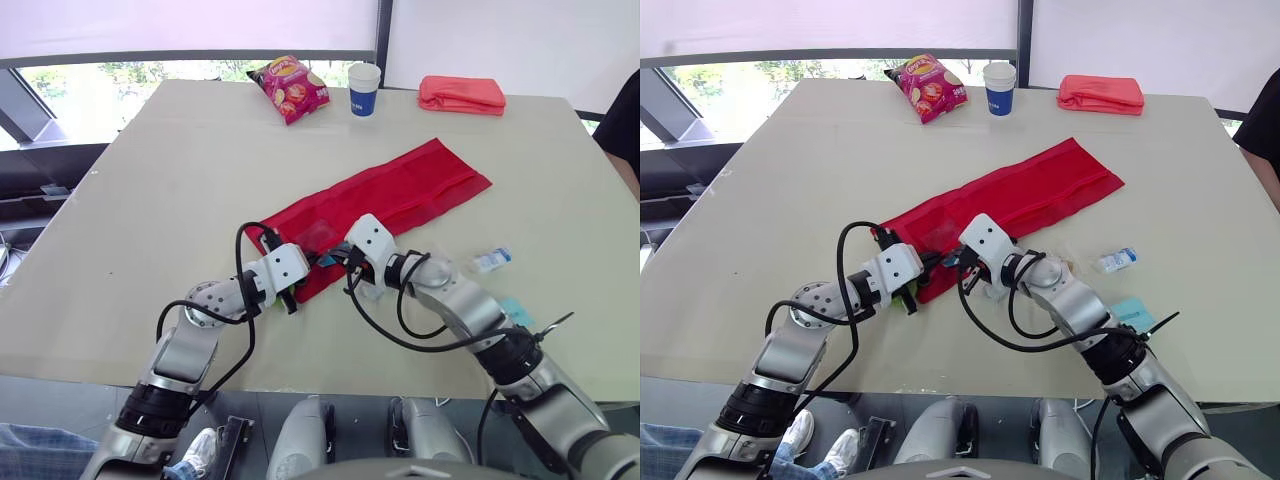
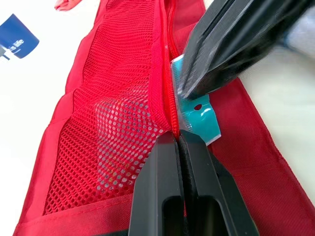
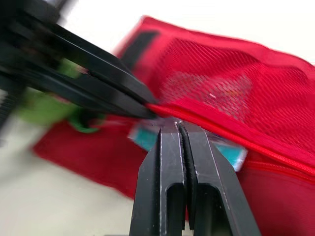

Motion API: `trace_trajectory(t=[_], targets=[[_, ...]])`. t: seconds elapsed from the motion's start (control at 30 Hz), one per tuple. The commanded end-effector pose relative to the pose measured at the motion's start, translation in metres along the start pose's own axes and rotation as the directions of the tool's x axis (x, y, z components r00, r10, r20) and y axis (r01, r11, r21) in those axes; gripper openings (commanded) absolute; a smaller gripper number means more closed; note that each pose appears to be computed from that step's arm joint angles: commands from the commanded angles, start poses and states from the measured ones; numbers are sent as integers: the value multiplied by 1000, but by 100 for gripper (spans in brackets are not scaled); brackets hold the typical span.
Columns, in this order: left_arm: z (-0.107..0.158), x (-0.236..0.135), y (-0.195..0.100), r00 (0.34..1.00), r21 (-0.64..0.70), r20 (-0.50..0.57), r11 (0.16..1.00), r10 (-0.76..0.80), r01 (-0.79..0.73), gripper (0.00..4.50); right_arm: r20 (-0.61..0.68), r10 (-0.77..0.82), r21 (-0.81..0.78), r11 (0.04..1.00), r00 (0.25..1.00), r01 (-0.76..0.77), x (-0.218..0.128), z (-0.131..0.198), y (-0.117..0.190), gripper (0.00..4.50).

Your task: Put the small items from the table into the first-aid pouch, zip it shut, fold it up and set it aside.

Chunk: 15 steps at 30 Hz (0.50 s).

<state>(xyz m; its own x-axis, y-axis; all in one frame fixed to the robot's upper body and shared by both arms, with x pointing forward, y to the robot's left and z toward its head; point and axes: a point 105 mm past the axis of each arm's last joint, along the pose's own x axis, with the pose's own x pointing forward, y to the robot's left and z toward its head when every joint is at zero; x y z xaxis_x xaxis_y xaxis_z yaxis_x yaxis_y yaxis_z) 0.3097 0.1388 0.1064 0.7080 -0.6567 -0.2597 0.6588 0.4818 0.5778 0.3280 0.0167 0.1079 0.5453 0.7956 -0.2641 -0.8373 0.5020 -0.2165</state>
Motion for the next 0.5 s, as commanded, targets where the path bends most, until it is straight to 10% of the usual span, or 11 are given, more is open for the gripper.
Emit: trace_trajectory(t=[0.03, 0.5], targets=[[11, -3, 3, 999, 30, 47, 1000, 7, -8, 0, 43, -26, -43, 999, 999, 28, 1, 15, -7, 6], [13, -2, 3, 998, 32, 58, 999, 1, -3, 0, 7, -9, -34, 999, 1000, 10, 11, 13, -1, 6]])
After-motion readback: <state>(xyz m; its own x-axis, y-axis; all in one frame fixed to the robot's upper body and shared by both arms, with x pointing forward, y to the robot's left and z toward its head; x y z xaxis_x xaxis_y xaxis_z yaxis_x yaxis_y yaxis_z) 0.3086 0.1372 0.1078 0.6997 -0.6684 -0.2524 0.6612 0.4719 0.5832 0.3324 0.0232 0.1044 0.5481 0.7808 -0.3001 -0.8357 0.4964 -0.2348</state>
